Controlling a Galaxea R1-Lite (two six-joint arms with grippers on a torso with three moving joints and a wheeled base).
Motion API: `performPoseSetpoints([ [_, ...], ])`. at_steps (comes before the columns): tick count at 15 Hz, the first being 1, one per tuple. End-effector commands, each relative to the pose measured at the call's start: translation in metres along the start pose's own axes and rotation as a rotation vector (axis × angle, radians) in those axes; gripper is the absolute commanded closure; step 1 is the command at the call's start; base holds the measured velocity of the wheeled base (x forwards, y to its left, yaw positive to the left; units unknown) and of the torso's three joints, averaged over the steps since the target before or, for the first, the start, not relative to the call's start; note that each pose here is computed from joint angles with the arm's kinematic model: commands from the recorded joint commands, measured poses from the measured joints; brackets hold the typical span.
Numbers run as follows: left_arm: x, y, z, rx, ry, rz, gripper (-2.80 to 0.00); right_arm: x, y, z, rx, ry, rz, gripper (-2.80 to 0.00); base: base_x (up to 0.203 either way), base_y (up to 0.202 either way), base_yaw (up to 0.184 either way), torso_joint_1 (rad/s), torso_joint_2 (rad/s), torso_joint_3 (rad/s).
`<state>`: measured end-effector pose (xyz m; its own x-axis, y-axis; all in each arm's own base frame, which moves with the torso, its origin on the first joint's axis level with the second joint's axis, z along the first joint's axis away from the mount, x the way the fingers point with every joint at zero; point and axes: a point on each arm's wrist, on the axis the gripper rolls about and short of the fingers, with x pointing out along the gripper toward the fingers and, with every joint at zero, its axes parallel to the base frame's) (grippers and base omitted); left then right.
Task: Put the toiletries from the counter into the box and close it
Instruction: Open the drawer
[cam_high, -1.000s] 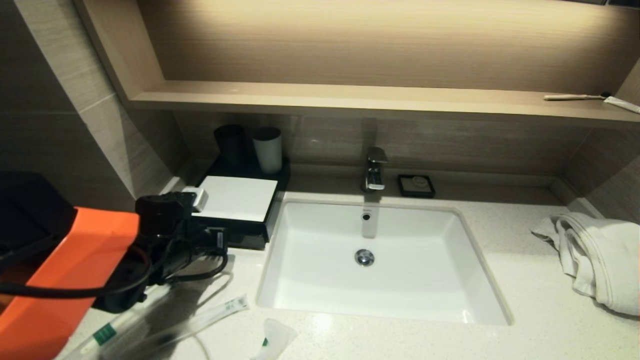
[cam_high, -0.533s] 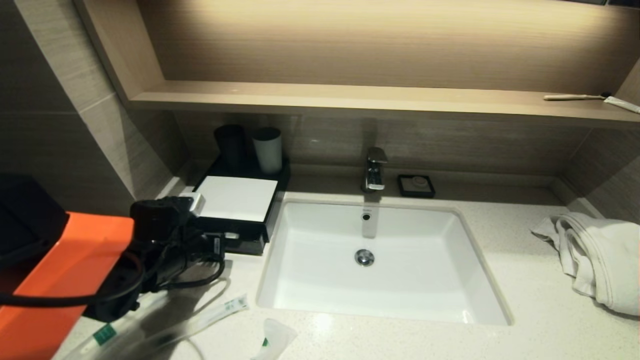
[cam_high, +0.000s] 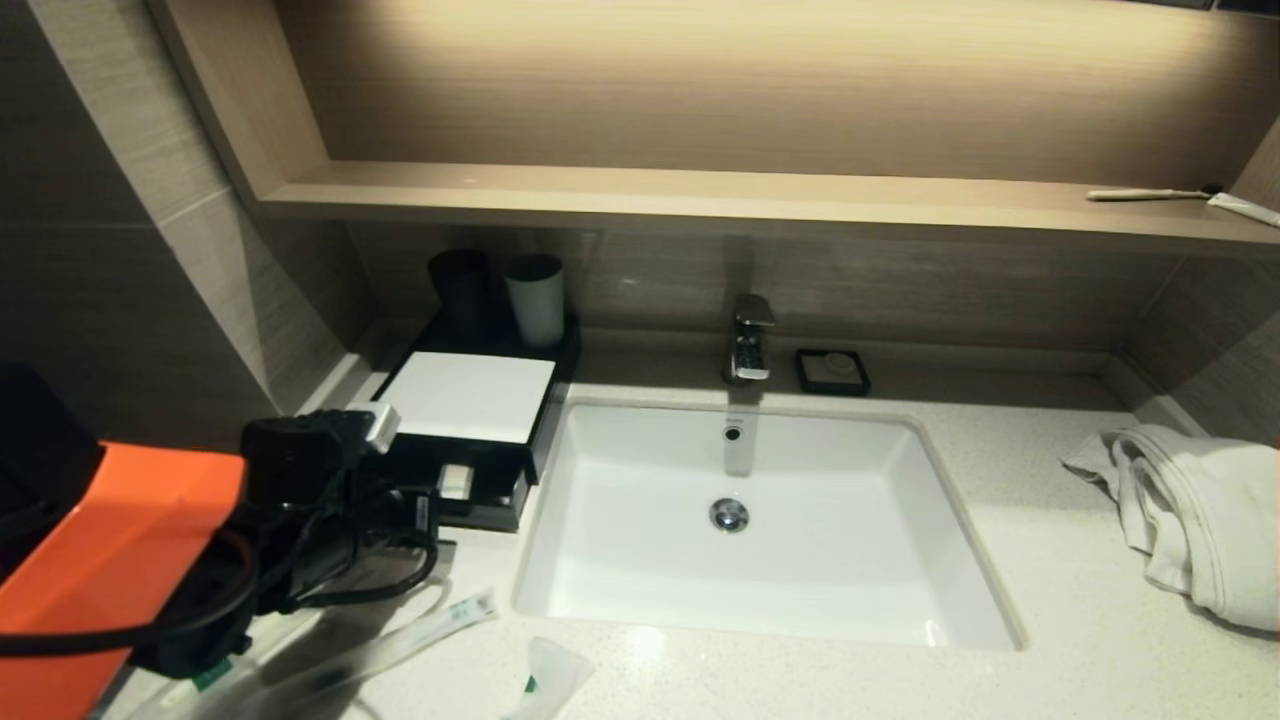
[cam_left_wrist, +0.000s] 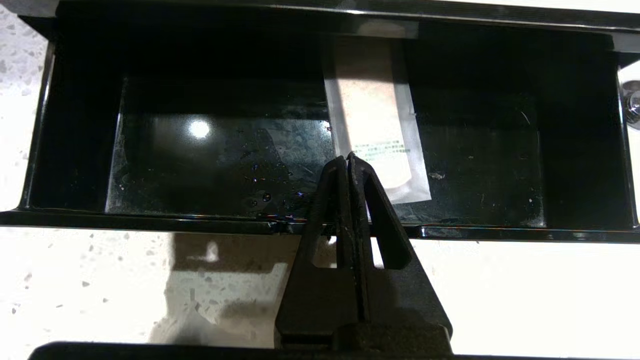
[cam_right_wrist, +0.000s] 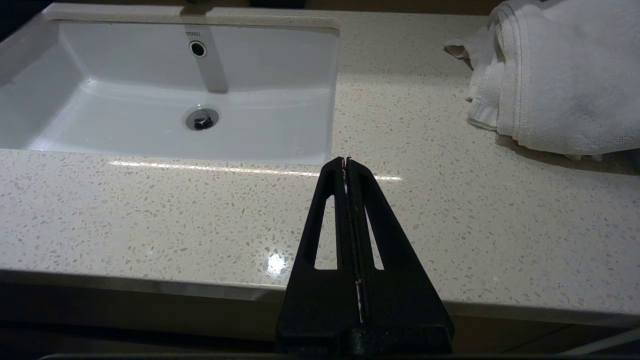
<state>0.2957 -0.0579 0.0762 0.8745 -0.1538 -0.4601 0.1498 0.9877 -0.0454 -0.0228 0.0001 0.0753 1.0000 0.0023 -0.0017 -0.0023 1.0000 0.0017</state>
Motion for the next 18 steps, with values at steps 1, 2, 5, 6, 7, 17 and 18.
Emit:
performPoseSetpoints([
  [1,-0.005,0.000,-0.003,0.000,-0.011,0.001,0.00,0.000,0.000,0.000,0.000,0.000,0.001,0.00,0.000,0.000,0.000,0.000,0.00,0.000],
  [2,-0.006,0.000,-0.003,0.001,-0.018,0.000,0.00,0.000,0.000,0.000,0.000,0.000,0.001,0.00,0.000,0.000,0.000,0.000,0.00,0.000],
  [5,-0.012,0.001,-0.008,-0.001,-0.015,0.001,0.00,0.000,0.000,0.000,0.000,0.000,0.001,0.00,0.000,0.000,0.000,0.000,0.00,0.000],
  [6,-0.016,0.001,-0.007,-0.001,-0.021,0.000,0.00,0.000,0.000,0.000,0.000,0.000,0.001,0.00,0.000,0.000,0.000,0.000,0.00,0.000],
  [7,-0.019,0.001,-0.008,-0.001,-0.019,0.000,0.00,0.000,0.000,0.000,0.000,0.000,0.001,0.00,0.000,0.000,0.000,0.000,0.00,0.000],
  [17,-0.043,-0.004,-0.019,0.006,-0.006,-0.020,0.00,0.000,0.000,0.000,0.000,0.000,0.001,0.00,0.000,0.000,0.000,0.000,0.00,0.000],
  [18,-0.044,-0.004,-0.019,0.007,-0.008,-0.021,0.00,0.000,0.000,0.000,0.000,0.000,0.001,0.00,0.000,0.000,0.000,0.000,0.00,0.000],
])
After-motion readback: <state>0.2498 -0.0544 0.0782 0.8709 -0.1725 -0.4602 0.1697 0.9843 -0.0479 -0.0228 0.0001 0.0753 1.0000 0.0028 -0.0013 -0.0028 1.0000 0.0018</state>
